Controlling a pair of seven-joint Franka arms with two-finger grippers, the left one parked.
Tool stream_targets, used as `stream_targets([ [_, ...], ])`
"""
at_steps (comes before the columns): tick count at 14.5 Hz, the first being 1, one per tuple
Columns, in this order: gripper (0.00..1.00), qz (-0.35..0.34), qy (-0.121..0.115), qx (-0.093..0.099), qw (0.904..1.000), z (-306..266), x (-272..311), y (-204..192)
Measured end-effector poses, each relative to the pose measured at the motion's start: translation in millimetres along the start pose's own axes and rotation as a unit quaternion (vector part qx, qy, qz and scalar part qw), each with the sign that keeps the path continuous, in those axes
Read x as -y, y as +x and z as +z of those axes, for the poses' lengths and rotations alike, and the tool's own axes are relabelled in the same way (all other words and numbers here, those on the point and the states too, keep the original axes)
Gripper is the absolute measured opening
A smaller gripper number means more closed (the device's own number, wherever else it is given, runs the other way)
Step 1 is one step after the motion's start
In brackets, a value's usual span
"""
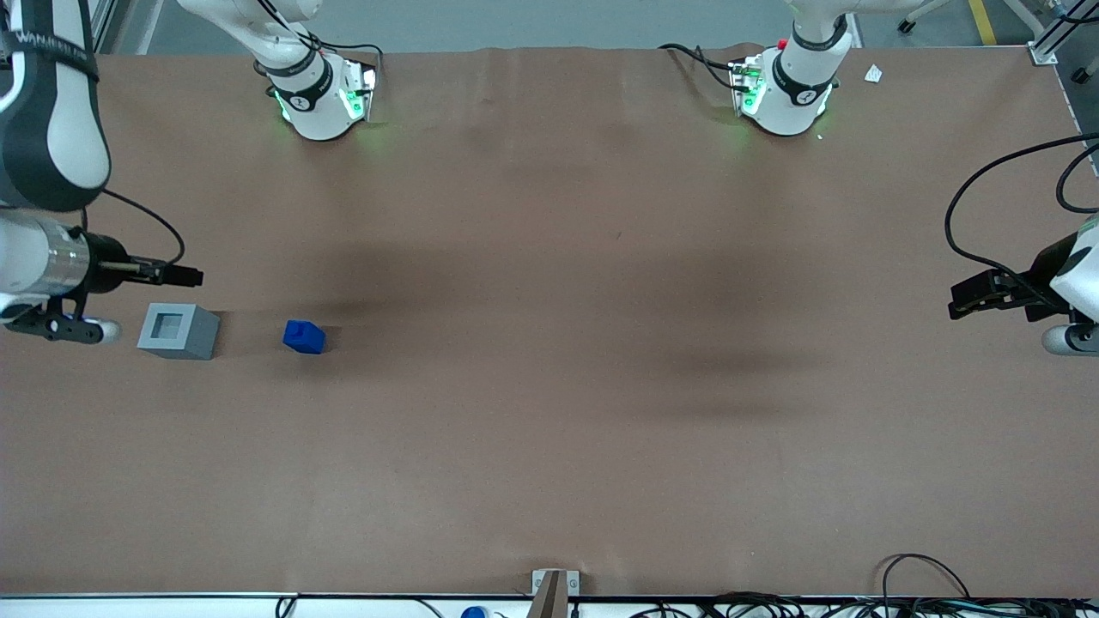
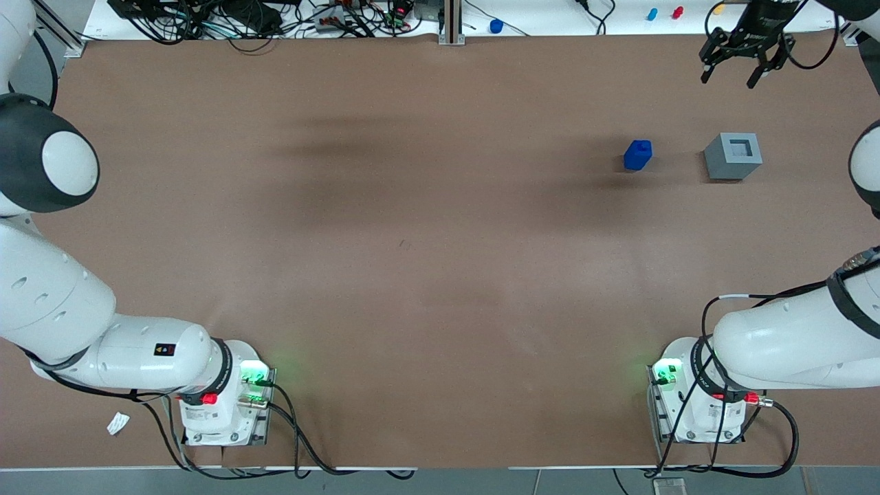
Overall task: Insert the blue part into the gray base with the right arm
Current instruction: 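Move the open right gripper over the blue block, then lower the right gripper and close it on the blue block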
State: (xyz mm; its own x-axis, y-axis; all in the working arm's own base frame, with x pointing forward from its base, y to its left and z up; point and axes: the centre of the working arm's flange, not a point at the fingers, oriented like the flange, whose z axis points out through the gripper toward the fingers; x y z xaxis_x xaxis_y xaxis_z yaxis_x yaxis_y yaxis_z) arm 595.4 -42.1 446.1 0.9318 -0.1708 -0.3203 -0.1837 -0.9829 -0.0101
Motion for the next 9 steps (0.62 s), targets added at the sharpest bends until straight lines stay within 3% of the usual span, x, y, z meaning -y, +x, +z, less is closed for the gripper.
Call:
stream_targets([
  [3, 1.0, 0.003, 0.052, 0.02, 0.9984, 45.7, 14.8, 31.5],
  [5, 1.0, -0.001, 0.064, 0.0, 0.998, 69.6, 31.0, 50.9],
  [9, 1.0, -0.023, 0.057, -0.055, 0.9966, 121.4, 74.0, 60.2],
])
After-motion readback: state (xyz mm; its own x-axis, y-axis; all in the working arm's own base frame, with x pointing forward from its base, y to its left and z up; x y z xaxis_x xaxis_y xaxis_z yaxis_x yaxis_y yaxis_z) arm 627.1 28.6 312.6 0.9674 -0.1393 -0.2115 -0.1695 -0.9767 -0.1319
